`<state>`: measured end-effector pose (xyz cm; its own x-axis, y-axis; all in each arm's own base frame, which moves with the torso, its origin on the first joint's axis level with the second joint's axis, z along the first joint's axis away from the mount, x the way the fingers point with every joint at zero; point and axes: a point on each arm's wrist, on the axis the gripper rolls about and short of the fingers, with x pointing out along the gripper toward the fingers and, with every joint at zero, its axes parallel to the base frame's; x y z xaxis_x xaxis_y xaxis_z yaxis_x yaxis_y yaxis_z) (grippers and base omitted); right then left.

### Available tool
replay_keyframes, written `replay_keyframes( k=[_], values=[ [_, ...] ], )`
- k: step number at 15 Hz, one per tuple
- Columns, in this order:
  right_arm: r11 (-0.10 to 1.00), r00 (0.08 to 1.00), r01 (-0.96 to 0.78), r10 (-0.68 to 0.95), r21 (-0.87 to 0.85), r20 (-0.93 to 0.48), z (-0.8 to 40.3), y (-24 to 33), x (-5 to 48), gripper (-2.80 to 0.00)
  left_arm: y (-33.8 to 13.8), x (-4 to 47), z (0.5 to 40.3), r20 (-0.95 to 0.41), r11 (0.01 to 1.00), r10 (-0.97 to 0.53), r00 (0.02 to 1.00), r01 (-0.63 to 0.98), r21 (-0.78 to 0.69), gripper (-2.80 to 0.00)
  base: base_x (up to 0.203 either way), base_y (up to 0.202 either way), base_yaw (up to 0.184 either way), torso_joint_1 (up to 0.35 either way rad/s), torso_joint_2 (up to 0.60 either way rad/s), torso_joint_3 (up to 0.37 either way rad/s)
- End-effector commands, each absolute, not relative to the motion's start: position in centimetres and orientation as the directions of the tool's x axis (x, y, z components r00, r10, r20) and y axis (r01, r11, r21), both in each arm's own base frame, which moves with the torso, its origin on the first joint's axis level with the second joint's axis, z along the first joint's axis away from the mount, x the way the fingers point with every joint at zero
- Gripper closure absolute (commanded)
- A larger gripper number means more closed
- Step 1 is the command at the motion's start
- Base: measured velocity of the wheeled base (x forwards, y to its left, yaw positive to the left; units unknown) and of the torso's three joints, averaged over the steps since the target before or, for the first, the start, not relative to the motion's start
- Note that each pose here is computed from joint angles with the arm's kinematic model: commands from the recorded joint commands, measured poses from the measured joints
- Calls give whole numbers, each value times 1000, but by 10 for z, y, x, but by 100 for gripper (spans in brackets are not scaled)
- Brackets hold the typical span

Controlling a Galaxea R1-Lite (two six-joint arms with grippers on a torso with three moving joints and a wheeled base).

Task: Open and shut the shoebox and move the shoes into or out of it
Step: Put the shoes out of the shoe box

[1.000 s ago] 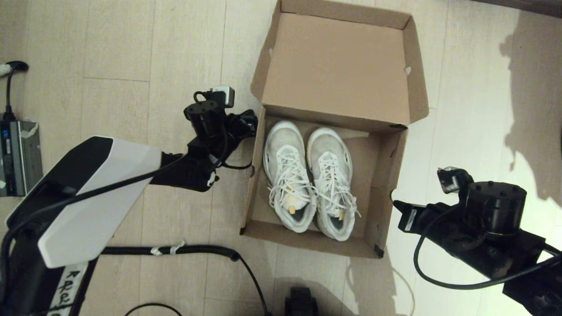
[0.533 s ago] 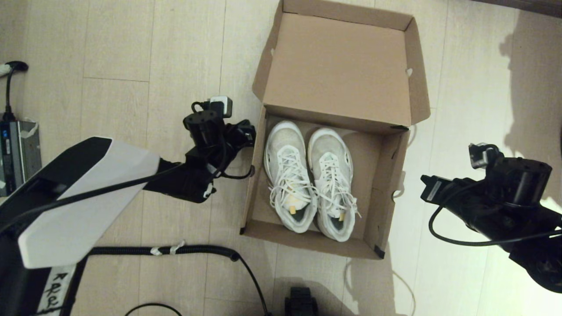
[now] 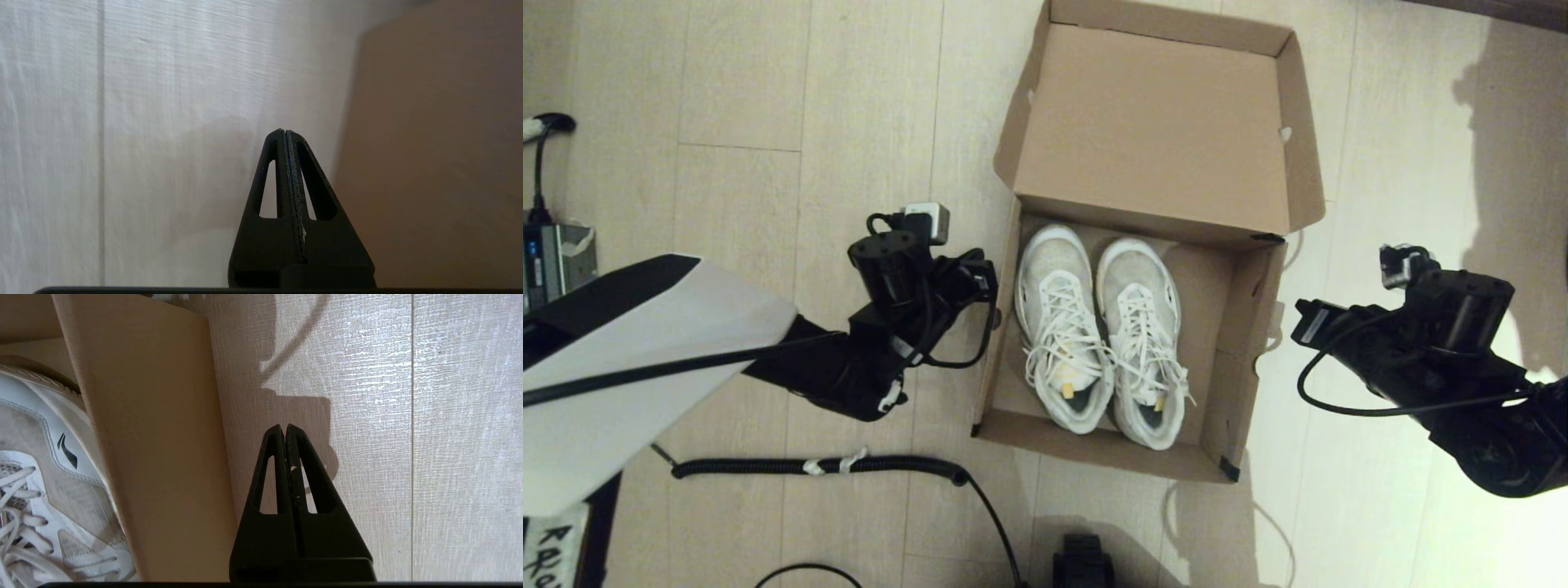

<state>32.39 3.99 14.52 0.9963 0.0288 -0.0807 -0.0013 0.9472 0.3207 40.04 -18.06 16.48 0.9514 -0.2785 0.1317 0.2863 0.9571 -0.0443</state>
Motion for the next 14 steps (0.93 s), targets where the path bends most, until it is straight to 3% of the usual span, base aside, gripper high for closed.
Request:
replay_keyframes(
  k=[1,3,6,14],
  values=[
    [946,996,5,23,323,-84,141,39,329,0,-188,388,165,130,949,-305,943,313,-45,0,0,0,0,0,0,0],
    [946,996,8,23,325,-90,138,38,331,0,-199,380,158,116,939,-334,935,340,-43,0,0,0,0,0,0,0],
    [942,1000,-24,23,334,10,139,41,352,0,-205,372,151,113,937,-340,934,346,-43,0,0,0,0,0,0,0],
    [941,995,-42,9,336,99,151,40,378,0,-179,384,157,138,958,-273,952,282,-46,0,0,0,0,0,0,0]
  ],
)
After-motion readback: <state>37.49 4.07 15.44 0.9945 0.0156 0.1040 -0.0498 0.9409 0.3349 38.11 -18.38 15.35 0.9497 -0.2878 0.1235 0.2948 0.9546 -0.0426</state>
